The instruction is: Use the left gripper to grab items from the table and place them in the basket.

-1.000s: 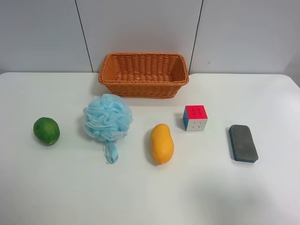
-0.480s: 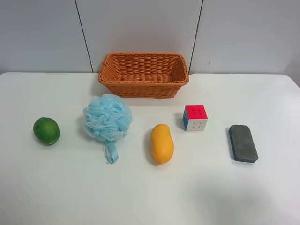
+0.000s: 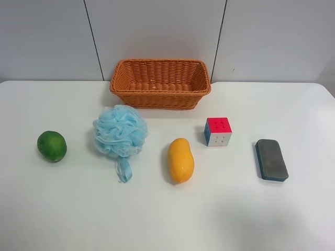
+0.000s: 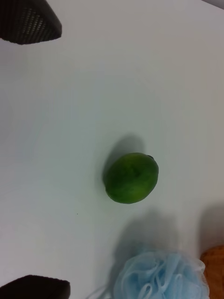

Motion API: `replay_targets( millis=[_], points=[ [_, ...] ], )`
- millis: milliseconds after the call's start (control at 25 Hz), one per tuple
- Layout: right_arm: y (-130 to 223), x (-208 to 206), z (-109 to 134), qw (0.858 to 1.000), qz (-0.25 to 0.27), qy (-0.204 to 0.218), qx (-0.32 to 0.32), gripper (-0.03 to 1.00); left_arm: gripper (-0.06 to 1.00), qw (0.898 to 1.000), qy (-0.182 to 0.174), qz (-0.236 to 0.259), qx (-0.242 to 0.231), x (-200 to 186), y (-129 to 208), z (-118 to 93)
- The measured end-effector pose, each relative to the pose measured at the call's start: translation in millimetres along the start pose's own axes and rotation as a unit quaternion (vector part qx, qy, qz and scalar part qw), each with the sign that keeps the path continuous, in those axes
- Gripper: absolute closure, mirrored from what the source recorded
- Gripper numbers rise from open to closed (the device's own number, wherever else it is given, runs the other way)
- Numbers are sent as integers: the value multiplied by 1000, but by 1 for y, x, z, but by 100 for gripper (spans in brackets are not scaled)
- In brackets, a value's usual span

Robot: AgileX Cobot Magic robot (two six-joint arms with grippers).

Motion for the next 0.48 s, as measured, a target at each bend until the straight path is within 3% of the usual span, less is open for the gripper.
replay_targets(
  millis=[160, 480],
  points=[
    [0, 0, 0, 1000, 0, 0, 0, -2, -5, 1000, 1, 8, 0, 2, -1, 0],
    [0, 0, 0, 1000, 0, 0, 0, -2, -5, 996, 10, 86, -4, 25, -24, 4]
  ],
)
Point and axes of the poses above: a point on each arm's last joint axis where the gripper is mounted, x pointing out along that axis toward the gripper, z along the wrist's bending axis when the last joint is at zero, y = z × x, the point moved 2 cm from there along x, pointing out along that axis toward the gripper, and after that the axes turned 6 degrees about x, right-handed, at the moved point
